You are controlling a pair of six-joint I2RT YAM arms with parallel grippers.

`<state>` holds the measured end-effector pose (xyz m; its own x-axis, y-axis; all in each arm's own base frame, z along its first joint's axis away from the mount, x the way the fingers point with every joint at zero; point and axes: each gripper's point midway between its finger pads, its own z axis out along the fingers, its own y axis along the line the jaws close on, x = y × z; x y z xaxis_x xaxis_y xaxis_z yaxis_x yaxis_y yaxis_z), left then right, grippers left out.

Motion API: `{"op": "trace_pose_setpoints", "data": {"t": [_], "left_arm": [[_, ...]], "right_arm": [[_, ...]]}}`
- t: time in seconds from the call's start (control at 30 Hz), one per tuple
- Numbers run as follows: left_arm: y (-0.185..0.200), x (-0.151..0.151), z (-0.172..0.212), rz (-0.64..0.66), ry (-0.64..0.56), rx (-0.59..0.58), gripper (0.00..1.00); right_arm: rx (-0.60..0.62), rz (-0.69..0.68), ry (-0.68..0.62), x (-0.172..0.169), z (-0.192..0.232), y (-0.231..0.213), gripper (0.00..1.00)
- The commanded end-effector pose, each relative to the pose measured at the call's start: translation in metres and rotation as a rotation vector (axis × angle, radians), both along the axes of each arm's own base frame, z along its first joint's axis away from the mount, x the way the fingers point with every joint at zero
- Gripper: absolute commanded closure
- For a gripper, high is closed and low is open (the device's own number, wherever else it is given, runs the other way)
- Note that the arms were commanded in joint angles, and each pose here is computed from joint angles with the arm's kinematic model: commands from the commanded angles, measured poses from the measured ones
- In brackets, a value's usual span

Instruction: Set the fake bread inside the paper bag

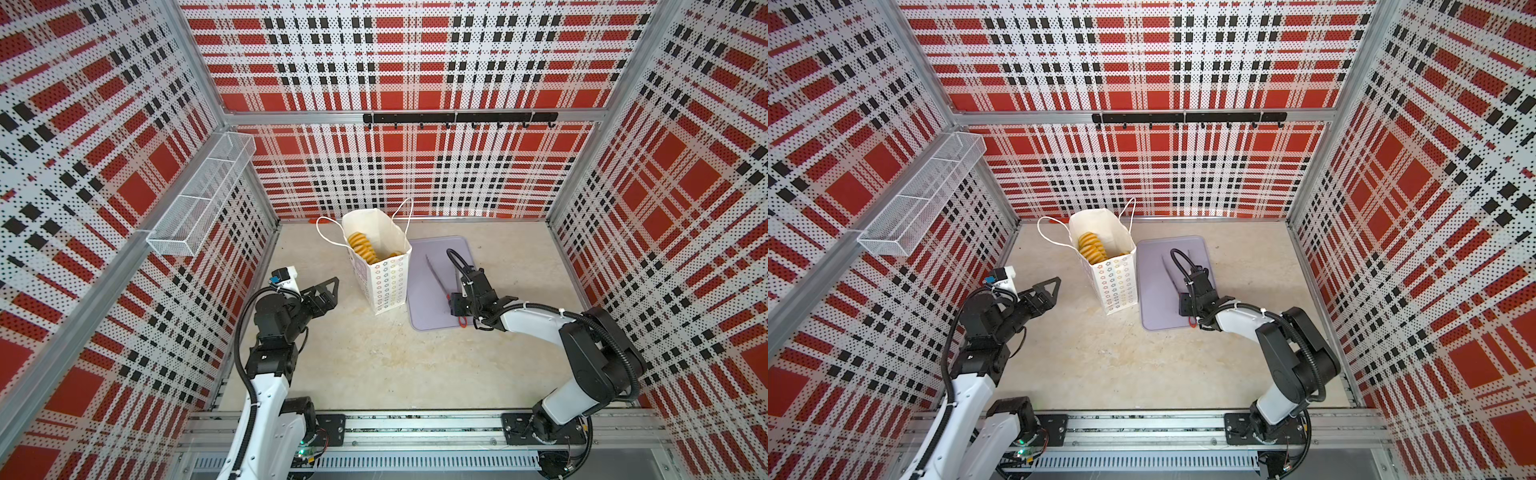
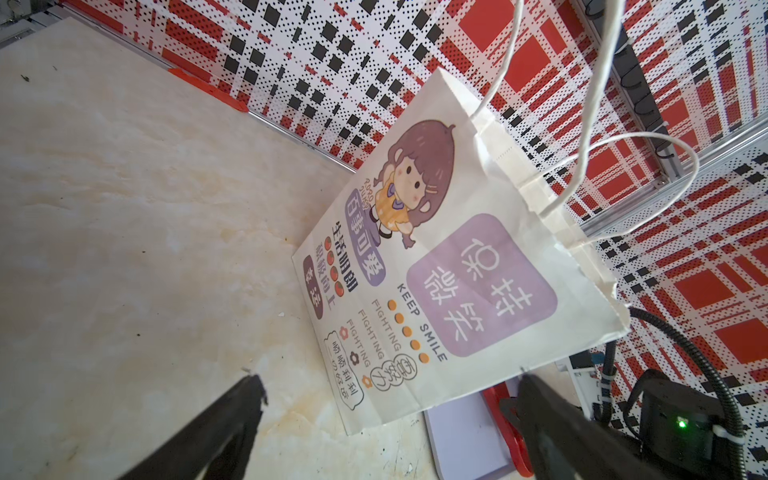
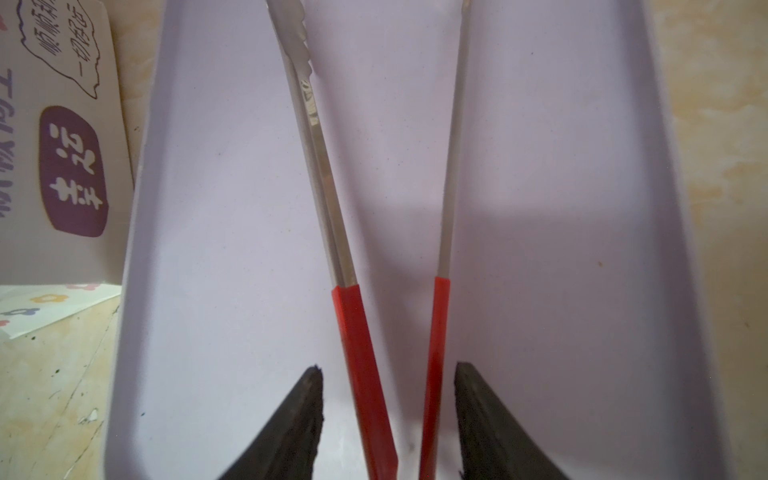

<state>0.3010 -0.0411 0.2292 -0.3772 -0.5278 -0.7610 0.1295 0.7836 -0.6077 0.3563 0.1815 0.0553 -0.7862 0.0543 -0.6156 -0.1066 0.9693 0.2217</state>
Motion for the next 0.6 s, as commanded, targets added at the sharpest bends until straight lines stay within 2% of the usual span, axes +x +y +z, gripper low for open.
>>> {"op": "trace_pose_setpoints", "data": {"t": [0.0, 0.13, 0.33, 0.57], "left_arm": [[0.002, 0.0, 0.0, 0.005, -0.01, 0.009, 0.02], [0.005, 0.001, 0.0, 0.015, -0.005, 0.011, 0.02], [0.014, 0.006, 0.001, 0.049, -0.006, 0.002, 0.02], [0.033, 0.016, 0.014, 0.108, -0.055, -0.029, 0.02]], "right_arm": [[0.04, -0.008, -0.099, 0.008, 0.037, -0.001, 0.42], [0.069, 0.007, -0.205, 0.005, 0.076, -0.006, 0.41], [0.139, -0.005, -0.439, -0.011, 0.144, -0.033, 0.37], [0.121, -0.131, -0.672, -0.034, 0.198, -0.095, 0.2]]}}
